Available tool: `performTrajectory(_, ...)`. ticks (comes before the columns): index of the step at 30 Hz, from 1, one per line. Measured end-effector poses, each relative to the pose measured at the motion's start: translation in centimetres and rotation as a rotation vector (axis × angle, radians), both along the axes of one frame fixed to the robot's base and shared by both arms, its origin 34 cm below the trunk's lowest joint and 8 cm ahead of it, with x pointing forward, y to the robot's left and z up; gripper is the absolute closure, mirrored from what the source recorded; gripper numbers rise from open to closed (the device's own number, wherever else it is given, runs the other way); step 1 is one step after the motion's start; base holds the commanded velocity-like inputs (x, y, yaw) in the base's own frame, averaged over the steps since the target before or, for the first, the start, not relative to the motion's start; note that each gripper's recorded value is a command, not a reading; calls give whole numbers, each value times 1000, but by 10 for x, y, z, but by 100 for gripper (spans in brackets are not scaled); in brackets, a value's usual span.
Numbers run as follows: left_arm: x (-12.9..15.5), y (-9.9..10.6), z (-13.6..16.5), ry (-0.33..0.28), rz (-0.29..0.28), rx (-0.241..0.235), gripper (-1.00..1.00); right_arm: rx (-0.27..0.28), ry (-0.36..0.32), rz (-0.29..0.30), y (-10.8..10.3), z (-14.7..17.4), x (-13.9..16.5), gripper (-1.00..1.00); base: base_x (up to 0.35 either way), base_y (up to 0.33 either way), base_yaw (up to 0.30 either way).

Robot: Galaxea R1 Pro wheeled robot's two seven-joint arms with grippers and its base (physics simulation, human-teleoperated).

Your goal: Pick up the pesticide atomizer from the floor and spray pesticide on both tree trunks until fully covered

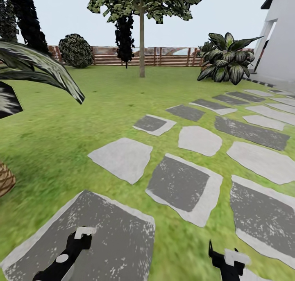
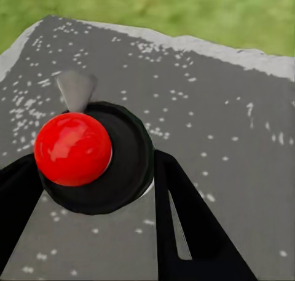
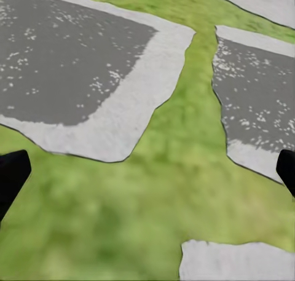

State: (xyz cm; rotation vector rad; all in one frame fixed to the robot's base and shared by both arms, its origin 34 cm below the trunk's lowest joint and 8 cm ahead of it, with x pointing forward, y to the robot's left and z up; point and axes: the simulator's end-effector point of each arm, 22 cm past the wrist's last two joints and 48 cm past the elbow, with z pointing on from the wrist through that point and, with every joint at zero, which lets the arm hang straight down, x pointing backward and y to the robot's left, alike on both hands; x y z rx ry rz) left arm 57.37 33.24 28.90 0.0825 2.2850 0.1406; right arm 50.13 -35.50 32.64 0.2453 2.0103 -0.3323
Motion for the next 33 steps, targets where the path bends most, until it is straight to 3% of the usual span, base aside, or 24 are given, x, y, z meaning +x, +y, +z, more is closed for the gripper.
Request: performTrajectory(33,6,1,11,-22,1,1,100,2,2,-2,0,0,-3,-100,340,0,0)
